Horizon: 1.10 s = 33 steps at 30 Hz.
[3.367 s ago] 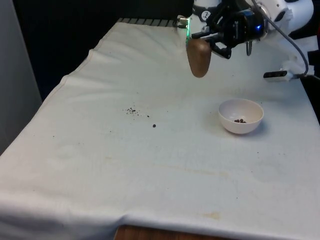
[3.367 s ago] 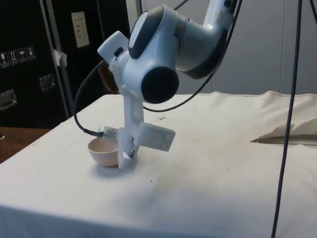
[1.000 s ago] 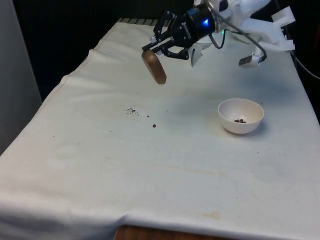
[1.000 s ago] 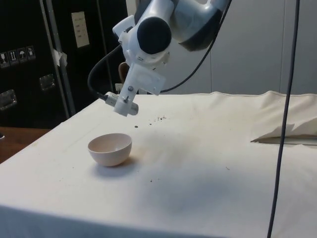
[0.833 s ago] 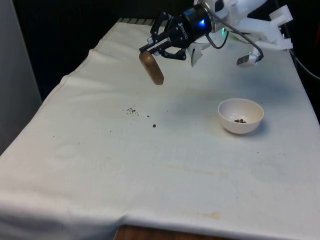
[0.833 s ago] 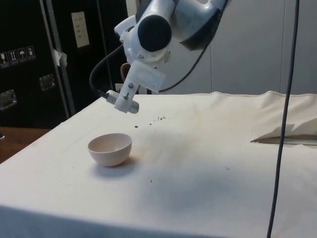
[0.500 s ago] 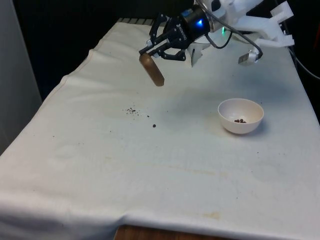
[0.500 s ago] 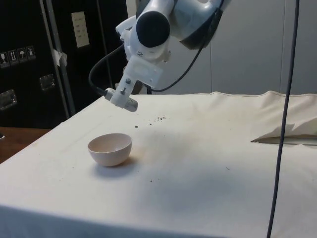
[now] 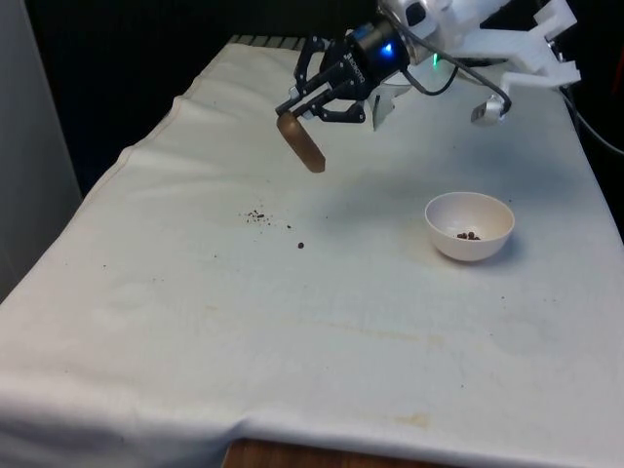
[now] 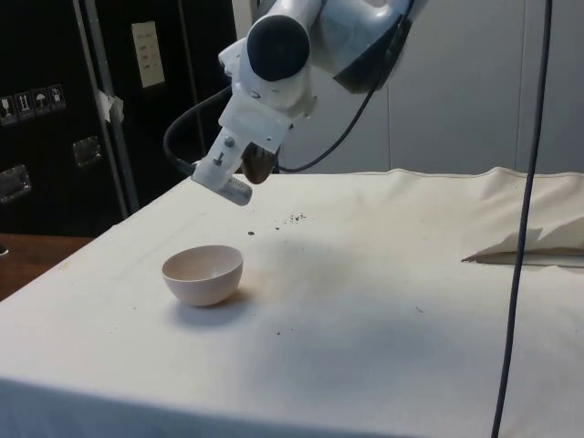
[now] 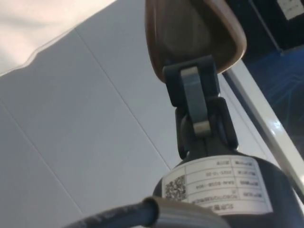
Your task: Pour the coffee beans from the cup into the bowl.
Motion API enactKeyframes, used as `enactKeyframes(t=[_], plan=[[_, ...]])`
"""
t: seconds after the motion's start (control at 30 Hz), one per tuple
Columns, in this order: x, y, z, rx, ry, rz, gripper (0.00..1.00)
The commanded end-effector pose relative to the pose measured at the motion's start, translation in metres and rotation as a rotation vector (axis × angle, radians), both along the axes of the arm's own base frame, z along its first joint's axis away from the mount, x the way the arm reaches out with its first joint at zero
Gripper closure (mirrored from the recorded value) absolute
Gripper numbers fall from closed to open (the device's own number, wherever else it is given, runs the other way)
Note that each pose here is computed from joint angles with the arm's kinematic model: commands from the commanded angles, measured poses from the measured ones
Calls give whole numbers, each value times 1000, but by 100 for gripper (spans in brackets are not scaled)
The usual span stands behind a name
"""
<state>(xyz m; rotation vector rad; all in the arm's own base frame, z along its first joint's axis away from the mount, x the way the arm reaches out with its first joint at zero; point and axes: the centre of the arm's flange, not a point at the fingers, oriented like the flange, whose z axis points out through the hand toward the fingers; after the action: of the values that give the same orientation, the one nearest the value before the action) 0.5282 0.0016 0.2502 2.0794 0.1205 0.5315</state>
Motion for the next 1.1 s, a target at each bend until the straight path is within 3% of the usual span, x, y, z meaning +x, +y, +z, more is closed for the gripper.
enactKeyframes(t=[0.0,0.1,0.13,0.17,0.2,0.4,0.43,0.47,0.7,0.73,0.8,1.03,1.07], plan=[[-4,-1,0,23,22,-2,100],[-6,-2,-1,29,39,-14,100],[-4,-1,-1,10,21,-17,100],[-7,-2,-2,31,47,-18,100],[-7,-4,-2,35,58,-26,100],[-11,-6,-4,44,102,-50,100],[-9,-6,-4,28,88,-55,100],[-11,-7,-5,45,109,-54,100],[-15,-10,-8,62,160,-81,100],[-13,-10,-8,46,149,-85,100],[-16,-11,-9,67,174,-87,100],[-14,-9,-10,110,200,-106,100],[-14,-9,-9,90,190,-110,100]])
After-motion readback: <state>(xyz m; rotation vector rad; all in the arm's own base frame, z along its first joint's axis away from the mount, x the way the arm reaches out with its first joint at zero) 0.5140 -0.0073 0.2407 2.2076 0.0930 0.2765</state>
